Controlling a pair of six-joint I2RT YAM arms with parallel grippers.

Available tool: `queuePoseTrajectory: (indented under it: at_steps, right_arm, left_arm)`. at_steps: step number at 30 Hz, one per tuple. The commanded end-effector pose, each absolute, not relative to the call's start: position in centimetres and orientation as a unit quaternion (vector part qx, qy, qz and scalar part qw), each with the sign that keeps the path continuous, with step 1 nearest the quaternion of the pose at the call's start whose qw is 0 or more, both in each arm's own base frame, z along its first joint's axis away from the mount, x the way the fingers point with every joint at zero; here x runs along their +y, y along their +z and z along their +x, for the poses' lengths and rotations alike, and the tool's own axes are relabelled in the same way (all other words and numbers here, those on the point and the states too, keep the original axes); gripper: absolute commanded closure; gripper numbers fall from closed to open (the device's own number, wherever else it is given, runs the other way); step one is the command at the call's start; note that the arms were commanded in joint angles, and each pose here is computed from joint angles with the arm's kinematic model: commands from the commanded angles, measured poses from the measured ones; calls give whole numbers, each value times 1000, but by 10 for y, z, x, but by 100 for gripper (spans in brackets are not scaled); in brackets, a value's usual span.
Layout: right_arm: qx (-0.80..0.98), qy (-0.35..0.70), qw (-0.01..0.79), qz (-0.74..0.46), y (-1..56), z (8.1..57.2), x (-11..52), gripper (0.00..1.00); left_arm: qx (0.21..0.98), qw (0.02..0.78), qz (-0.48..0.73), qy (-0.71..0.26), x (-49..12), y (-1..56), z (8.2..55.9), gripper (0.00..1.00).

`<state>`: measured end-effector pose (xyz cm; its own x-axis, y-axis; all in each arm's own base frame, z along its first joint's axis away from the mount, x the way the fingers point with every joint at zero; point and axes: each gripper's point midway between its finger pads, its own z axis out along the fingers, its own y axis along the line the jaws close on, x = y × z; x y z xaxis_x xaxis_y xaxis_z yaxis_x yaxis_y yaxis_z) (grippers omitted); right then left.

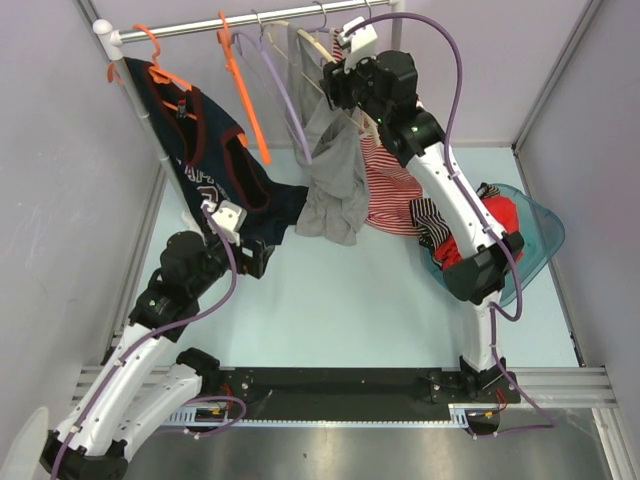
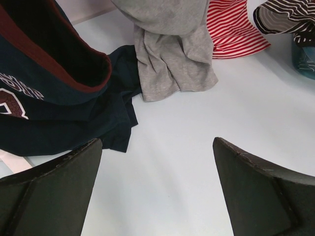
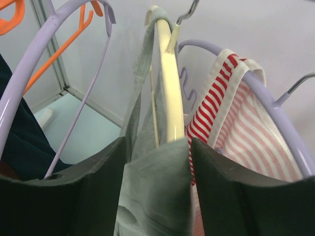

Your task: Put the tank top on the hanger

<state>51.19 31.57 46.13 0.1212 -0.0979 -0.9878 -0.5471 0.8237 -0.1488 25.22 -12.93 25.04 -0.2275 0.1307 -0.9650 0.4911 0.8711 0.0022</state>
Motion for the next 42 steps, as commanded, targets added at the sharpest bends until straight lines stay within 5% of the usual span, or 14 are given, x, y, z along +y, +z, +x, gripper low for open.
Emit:
queuePoseTrajectory:
  at_steps: [1, 8, 17, 26, 33, 42]
  right_arm:
    - [589, 168, 754, -236, 527, 480, 300, 36]
    - [575, 172, 762, -242, 548, 456, 295, 0]
    - [586, 149, 759, -242, 536, 396, 286, 0]
    - [670, 195, 681, -222, 431, 331, 270, 0]
    - [740, 205, 626, -136, 347, 317, 203, 0]
    - [766, 174, 618, -21, 310, 290, 95, 0]
  left_arm:
    - [759, 605, 184, -151, -125, 263, 254, 1]
    - [757, 610, 180, -149, -123, 265, 254, 1]
    - [749, 625, 169, -138, -116, 272, 253, 1]
    - [750, 639, 119, -125, -93, 277, 258, 1]
    - [749, 655, 55, -85, -55, 281, 264, 1]
    - [745, 664, 16, -60, -31, 282, 264, 1]
